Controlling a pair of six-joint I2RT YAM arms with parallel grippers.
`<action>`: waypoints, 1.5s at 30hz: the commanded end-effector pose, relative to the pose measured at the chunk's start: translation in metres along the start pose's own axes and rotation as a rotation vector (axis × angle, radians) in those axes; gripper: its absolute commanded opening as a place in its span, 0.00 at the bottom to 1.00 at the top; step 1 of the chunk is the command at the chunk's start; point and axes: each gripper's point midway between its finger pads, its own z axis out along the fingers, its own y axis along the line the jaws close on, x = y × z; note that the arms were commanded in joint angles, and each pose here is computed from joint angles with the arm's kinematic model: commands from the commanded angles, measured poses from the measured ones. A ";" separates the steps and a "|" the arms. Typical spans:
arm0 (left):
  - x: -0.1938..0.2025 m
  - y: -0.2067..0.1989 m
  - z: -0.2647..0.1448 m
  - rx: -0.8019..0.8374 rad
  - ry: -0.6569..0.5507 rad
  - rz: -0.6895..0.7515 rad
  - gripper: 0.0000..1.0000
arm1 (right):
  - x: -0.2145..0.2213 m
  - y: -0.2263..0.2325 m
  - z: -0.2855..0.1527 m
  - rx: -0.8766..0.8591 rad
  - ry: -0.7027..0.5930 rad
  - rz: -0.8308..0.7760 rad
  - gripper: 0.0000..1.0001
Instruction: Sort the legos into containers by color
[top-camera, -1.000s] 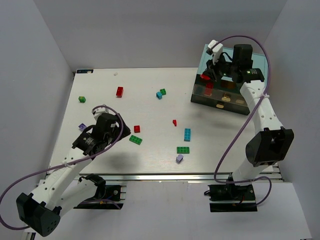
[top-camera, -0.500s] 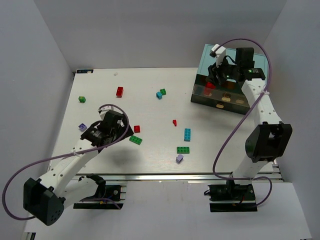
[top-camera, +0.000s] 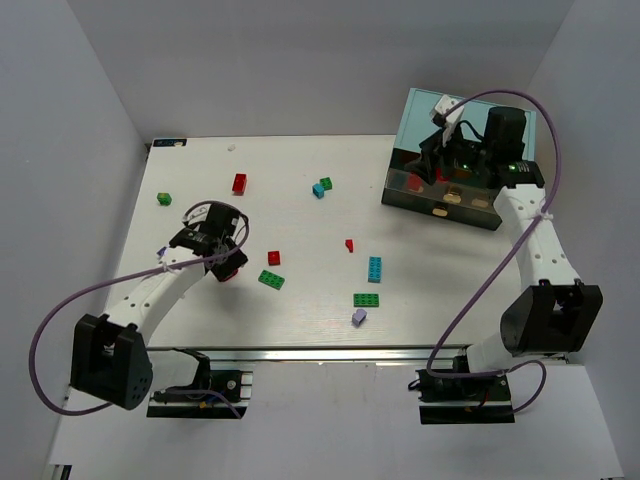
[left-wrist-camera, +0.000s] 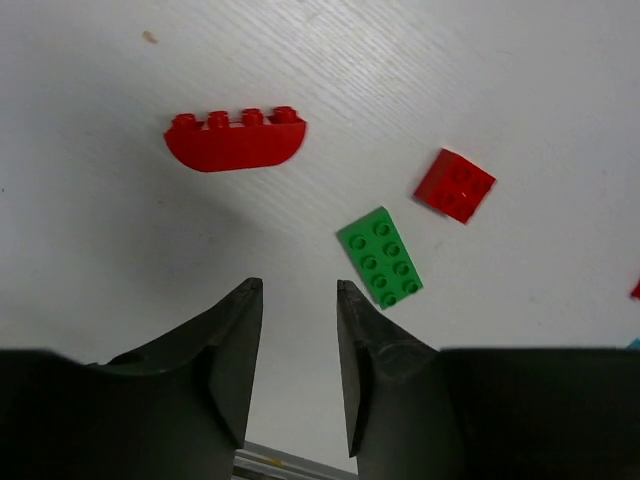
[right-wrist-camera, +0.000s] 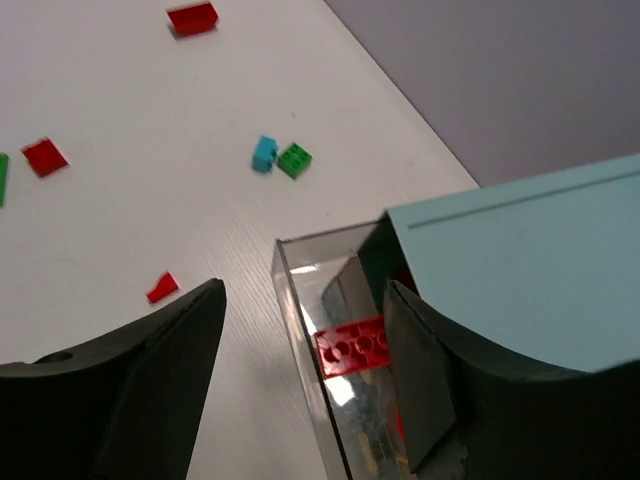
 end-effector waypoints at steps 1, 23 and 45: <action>-0.003 0.011 0.006 -0.065 0.051 -0.127 0.46 | -0.039 0.019 -0.007 -0.082 -0.143 -0.092 0.72; -0.017 0.020 0.091 -0.234 0.174 -0.825 0.86 | -0.014 0.047 -0.012 -0.147 -0.124 -0.033 0.83; -0.099 -0.160 -0.001 0.704 0.190 -0.100 0.00 | -0.035 0.007 -0.037 0.234 -0.224 0.115 0.00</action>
